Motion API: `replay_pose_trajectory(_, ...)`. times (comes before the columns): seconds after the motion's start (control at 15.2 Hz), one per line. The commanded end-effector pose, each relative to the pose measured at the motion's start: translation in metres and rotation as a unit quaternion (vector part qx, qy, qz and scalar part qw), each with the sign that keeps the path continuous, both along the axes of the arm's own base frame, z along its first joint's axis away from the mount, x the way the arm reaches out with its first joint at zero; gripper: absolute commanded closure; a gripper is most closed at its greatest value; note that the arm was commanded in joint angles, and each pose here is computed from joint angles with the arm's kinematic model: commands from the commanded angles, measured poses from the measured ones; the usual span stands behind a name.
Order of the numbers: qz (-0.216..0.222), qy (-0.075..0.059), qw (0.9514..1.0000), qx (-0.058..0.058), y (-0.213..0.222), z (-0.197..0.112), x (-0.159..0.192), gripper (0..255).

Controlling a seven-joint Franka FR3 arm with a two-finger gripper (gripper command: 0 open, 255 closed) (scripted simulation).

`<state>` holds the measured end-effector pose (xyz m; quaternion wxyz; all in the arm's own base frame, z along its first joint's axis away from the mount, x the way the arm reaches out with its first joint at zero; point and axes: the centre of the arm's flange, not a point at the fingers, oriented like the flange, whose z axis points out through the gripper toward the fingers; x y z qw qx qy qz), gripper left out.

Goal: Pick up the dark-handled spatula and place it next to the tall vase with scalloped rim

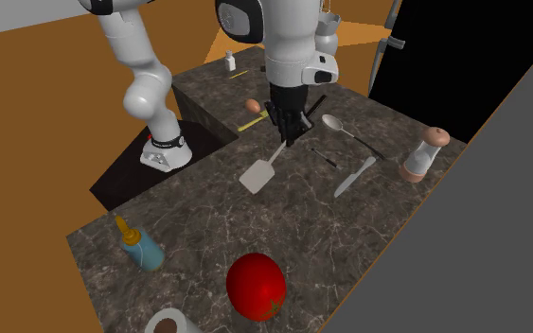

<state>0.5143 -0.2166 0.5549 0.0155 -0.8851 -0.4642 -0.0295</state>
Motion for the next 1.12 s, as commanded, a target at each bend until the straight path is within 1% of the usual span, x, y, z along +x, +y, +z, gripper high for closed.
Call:
replay_pose_trajectory(0.0, 0.000, 0.000, 1.0000, 0.000, 0.000, 0.011, 0.000, 255)
replay_pose_trajectory(1.06, 0.000, 0.000, 1.0000, 0.000, 0.000, 0.095, 0.000, 255)
